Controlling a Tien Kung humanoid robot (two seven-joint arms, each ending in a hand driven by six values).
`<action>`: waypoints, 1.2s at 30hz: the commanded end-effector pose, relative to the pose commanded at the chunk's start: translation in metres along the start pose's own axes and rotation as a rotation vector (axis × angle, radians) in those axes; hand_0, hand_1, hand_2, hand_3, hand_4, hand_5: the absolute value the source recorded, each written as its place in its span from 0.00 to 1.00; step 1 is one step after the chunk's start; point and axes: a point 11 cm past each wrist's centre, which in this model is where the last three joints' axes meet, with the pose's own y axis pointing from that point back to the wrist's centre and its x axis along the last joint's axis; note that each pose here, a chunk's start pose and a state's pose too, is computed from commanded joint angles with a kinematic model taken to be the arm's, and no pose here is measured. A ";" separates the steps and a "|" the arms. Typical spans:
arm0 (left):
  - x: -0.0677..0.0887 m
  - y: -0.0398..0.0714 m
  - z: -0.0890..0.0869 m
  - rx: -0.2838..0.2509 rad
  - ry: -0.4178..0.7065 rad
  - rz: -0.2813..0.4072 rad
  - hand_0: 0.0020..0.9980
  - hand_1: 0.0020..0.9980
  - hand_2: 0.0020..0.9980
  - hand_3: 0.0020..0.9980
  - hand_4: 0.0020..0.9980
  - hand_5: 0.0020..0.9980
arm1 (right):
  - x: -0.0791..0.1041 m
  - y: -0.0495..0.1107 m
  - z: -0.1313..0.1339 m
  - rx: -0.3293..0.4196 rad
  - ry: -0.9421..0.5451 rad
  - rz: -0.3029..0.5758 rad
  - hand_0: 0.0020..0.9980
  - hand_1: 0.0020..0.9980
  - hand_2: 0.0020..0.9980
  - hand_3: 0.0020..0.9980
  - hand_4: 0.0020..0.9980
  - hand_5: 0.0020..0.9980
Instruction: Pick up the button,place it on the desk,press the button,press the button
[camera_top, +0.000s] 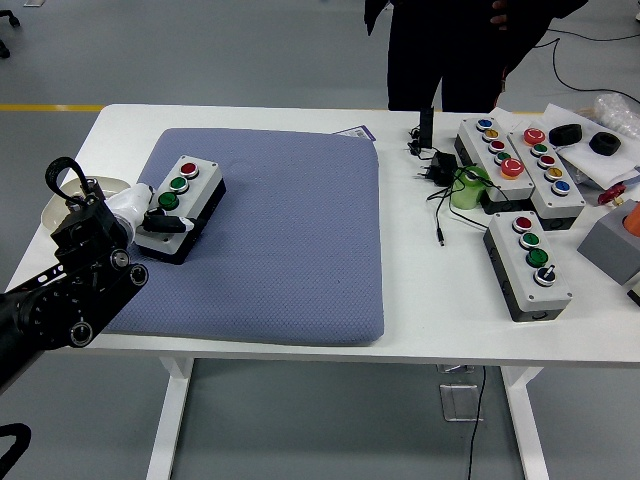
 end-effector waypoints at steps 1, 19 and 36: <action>0.000 0.000 0.000 0.001 -0.005 0.001 0.35 0.41 0.42 0.44 0.90 0.33 | 0.000 0.000 0.000 -0.001 0.000 0.000 0.76 0.72 0.73 0.59 0.19 0.15; 0.018 0.002 0.010 -0.089 -0.071 0.139 0.02 0.16 0.26 0.32 0.87 0.05 | 0.000 0.000 0.000 0.000 0.003 0.001 0.76 0.72 0.73 0.59 0.19 0.15; 0.017 -0.005 0.014 -0.396 -0.172 0.136 0.02 0.10 0.21 0.26 0.92 0.00 | 0.000 0.000 -0.002 0.003 -0.001 -0.001 0.76 0.72 0.72 0.59 0.19 0.15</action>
